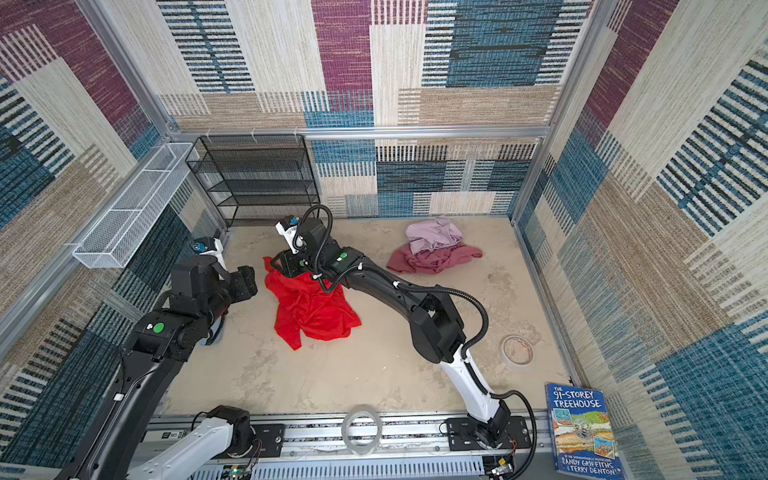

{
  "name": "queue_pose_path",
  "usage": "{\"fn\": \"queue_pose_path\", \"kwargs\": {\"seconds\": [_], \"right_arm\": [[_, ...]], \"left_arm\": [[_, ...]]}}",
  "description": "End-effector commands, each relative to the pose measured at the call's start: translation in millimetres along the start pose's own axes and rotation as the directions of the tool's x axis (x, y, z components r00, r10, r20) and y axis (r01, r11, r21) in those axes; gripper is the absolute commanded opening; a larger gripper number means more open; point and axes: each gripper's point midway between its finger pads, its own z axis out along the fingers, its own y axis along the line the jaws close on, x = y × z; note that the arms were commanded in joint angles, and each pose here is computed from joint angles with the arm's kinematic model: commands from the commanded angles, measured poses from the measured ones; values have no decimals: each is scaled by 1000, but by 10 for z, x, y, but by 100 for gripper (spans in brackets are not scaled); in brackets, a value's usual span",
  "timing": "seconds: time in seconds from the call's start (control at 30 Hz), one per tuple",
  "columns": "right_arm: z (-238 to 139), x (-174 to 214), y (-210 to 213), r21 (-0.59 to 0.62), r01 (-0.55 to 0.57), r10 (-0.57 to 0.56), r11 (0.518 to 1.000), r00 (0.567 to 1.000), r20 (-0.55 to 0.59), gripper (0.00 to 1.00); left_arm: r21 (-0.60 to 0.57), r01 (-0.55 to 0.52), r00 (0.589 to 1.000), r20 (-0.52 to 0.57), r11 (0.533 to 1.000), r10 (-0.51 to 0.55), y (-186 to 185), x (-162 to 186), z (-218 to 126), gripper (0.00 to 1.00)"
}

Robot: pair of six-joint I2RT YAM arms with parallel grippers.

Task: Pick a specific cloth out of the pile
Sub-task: 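Carry the red cloth toward the left gripper and lower it onto the floor, then release the red cloth and draw the right gripper back while the left gripper reaches it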

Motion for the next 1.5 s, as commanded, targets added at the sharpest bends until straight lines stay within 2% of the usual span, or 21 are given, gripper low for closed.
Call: {"fn": "queue_pose_path", "kwargs": {"seconds": [0.0, 0.23, 0.5, 0.7, 0.87, 1.03, 1.27, 1.47], "right_arm": [[-61, -104, 14, 14, 2, -3, 1000, 999, 45, 48], [-317, -146, 15, 60, 9, -13, 998, 997, 77, 52], [-931, -77, -68, 153, -4, -18, 988, 989, 144, 54], [-1448, 260, -428, 215, -116, 82, 970, 984, 161, 57], [-1909, 425, -739, 333, -157, 90, 930, 974, 208, 58], [-2264, 451, -924, 385, -191, 93, 903, 961, 261, 59], [-2574, 458, -1059, 427, -205, 73, 881, 950, 305, 63], [-2606, 512, -1206, 412, -242, 115, 879, 944, 308, 64]], "left_arm": [[10, -17, 1000, 14, 1000, 17, -22, -48, -12, 70], [61, -11, 1000, -17, 998, 12, -139, -3, 71, 69], [193, 14, 991, -133, 981, 12, -434, 310, 235, 67], [271, 2, 974, -217, 963, 59, -702, 733, 416, 65], [318, -44, 957, -258, 947, 131, -974, 936, 519, 63], [372, -53, 939, -296, 927, 173, -1269, 1124, 583, 62], [404, -79, 901, -363, 912, 239, -1575, 1511, 646, 60], [384, -116, 864, -416, 916, 284, -1673, 1816, 800, 60]]}}
